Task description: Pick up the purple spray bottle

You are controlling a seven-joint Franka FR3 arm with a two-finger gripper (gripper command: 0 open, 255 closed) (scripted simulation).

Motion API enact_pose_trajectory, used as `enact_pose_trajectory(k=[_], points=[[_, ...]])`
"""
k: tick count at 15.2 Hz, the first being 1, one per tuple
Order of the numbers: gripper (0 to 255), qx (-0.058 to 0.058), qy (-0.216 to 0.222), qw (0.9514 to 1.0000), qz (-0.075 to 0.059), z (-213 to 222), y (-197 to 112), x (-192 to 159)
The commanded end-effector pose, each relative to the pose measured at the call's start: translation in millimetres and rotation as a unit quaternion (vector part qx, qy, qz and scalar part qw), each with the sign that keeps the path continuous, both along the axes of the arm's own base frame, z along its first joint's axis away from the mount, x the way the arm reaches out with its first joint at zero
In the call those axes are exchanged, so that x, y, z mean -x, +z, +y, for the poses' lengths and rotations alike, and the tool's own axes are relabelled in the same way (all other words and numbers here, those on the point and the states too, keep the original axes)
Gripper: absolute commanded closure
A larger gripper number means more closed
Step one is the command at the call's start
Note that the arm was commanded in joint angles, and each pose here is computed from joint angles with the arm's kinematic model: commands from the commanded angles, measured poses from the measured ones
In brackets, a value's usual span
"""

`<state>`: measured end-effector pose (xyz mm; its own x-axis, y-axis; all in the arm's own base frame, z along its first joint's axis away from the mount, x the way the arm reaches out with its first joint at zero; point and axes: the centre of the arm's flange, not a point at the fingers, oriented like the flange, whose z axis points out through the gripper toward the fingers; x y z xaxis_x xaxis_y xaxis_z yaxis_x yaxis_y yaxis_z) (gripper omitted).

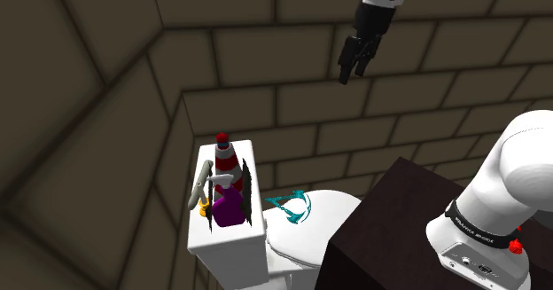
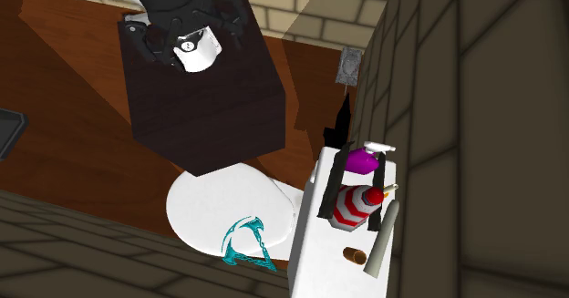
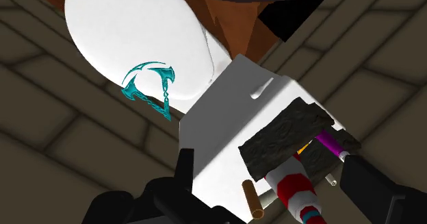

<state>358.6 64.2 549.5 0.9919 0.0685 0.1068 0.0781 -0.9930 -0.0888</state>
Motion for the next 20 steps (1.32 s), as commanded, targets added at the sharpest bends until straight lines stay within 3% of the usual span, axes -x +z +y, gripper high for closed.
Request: enact_pose_trajectory(k=[1,10,15,20], points=[[0,0.003,0.024,0.9997,-0.004,13,-13,-14],[0,0.017,0.128,0.9916,-0.015,90,-77,-79],[0,0.024,0.185,0.9823,-0.022,137,-113,-108],[0,0.031,0.241,0.9695,-0.028,187,-150,-132]])
